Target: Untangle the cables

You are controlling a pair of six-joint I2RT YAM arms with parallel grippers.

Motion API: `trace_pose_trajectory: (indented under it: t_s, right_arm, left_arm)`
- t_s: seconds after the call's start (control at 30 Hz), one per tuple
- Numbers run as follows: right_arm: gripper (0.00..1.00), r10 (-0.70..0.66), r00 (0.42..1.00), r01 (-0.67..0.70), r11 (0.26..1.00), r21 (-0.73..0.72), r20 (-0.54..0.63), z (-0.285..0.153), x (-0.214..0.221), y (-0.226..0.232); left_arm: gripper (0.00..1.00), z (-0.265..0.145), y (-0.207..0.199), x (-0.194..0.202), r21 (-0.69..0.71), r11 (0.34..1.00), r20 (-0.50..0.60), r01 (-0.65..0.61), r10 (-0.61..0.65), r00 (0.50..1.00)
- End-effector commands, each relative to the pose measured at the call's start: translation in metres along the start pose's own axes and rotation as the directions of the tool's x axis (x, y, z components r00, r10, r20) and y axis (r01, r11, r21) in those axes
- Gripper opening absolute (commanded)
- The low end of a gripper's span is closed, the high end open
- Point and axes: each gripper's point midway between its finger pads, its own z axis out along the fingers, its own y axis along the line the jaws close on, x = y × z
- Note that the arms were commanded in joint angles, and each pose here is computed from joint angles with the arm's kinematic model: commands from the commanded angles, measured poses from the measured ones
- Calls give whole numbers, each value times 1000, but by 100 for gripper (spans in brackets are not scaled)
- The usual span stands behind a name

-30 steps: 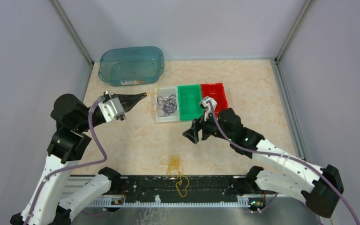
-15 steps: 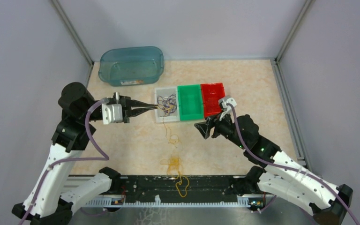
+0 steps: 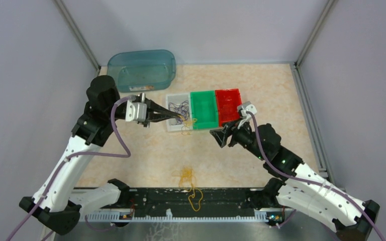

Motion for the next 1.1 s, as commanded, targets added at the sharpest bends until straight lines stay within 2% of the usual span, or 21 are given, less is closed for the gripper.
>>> trace_pose_trajectory:
  t_s: [0.0, 0.3, 0.53, 0.63, 0.73, 1.07]
  right_arm:
    - [64, -19, 994, 30, 995, -98, 110, -3, -42, 23]
    - [68, -15, 989, 29, 995, -96, 144, 1, -52, 24]
    - [67, -19, 990, -3, 988, 151, 139, 6, -44, -22]
    - [65, -9, 991, -30, 957, 289, 131, 3, -37, -47]
    - [64, 1, 991, -51, 928, 368, 135, -2, -32, -63]
    - [61, 34, 982, -114, 891, 440, 185, -20, -30, -79]
  left_arm:
    - [8, 6, -2, -17, 45, 997, 41, -64, 62, 997]
    - [6, 20, 10, -5, 35, 998, 17, -51, 51, 999]
    - [3, 29, 56, 23, -138, 987, -46, -86, 80, 996]
    - [3, 32, 72, 47, -186, 976, -97, -112, 95, 991]
    - [3, 38, 82, 80, -191, 973, -158, -129, 99, 982]
    - [0, 50, 124, 186, -203, 957, -373, -207, 120, 920]
